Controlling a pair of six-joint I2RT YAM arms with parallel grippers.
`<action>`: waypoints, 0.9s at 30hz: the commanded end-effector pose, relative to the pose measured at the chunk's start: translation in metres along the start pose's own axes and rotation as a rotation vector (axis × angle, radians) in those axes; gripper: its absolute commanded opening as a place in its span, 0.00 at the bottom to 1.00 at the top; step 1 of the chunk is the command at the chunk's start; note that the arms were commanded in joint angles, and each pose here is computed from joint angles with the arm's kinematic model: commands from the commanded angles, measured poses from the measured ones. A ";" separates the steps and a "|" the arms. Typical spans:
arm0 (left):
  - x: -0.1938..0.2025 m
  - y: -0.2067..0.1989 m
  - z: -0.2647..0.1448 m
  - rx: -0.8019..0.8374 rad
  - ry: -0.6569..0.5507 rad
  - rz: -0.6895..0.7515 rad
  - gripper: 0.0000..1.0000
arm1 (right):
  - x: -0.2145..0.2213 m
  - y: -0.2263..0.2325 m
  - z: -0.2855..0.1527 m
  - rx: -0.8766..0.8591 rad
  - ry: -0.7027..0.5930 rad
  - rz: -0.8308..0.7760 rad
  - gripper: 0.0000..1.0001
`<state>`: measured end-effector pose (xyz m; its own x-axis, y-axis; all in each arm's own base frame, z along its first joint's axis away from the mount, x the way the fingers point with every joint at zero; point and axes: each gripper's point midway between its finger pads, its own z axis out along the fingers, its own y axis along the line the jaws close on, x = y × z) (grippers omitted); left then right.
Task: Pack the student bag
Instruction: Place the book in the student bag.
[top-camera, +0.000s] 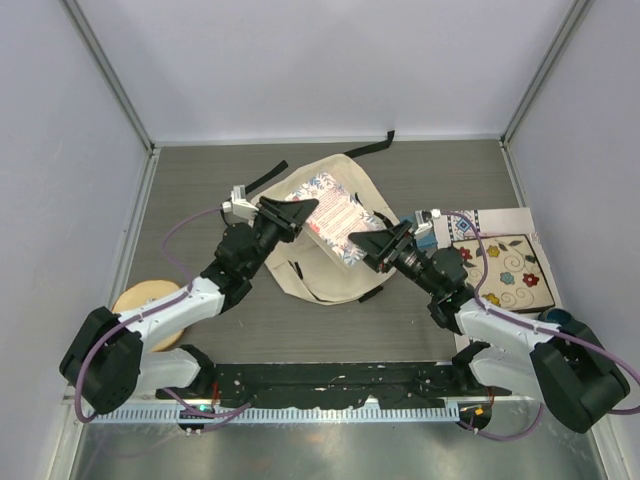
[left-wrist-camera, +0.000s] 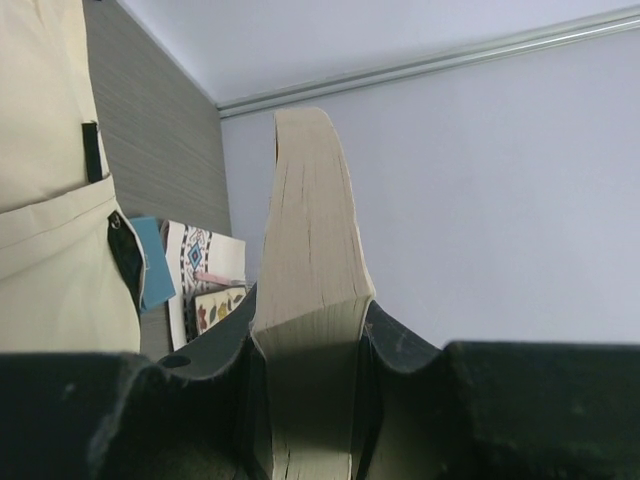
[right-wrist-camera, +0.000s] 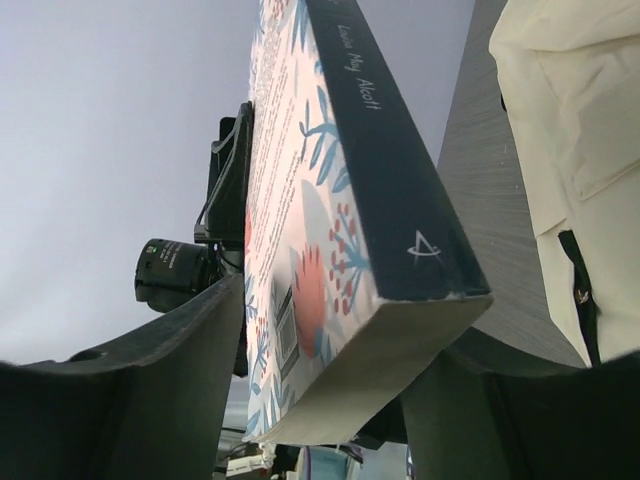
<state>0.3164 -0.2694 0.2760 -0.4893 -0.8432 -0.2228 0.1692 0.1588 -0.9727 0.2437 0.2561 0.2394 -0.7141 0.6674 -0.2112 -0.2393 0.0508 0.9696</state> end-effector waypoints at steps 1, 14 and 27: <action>-0.007 -0.051 -0.003 0.180 -0.026 -0.046 0.00 | -0.011 0.049 0.008 -0.167 -0.045 -0.022 0.60; 0.038 -0.014 -0.001 0.083 0.198 0.040 0.60 | -0.020 0.029 0.008 -0.058 -0.102 -0.079 0.01; 0.078 0.079 -0.036 -0.362 0.524 0.732 1.00 | -0.099 0.008 -0.098 0.455 -0.529 -0.393 0.01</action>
<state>0.2796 -0.3052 0.2006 -0.7152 -0.4593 -0.5268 0.2161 0.5715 -0.7917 0.2445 0.1775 0.2320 -0.4308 0.7827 -0.4492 -0.1341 0.4367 0.8895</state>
